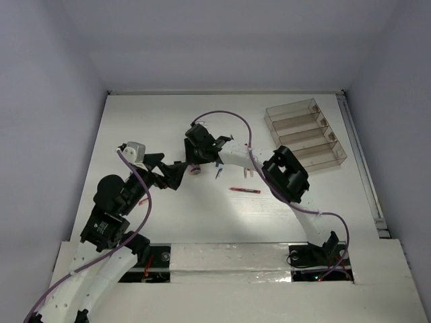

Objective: Sort the stationery into containers
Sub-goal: Pick up the stationery from the center of the board, then place the stationery in the storage box.

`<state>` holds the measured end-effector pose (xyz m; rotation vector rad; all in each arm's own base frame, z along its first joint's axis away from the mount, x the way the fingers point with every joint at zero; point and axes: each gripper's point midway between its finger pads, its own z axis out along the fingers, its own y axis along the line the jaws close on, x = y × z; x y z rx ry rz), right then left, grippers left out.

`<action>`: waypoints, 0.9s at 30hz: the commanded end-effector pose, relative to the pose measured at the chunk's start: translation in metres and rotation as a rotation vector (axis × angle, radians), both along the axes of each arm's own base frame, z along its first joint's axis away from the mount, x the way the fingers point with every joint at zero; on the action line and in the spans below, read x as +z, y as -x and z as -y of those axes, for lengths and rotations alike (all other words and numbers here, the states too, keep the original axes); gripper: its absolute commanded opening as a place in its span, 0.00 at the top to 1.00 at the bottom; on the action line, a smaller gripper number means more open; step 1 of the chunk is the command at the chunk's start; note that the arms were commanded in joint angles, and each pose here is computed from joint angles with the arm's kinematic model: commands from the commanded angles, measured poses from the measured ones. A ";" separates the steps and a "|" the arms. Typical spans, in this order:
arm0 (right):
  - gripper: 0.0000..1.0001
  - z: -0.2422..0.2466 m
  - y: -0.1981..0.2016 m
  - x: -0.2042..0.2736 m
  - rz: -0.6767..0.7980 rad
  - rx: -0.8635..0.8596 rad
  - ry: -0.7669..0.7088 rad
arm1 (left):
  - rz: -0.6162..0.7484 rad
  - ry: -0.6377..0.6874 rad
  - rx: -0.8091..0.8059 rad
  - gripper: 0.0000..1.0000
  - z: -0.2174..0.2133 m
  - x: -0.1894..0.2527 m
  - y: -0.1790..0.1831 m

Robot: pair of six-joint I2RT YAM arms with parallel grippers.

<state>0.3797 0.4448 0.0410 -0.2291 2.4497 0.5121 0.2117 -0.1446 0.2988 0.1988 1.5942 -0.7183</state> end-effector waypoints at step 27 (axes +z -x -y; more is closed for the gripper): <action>0.71 0.313 -0.131 0.182 0.497 -0.838 -0.265 | 0.065 0.008 0.004 0.01 -0.002 0.024 0.000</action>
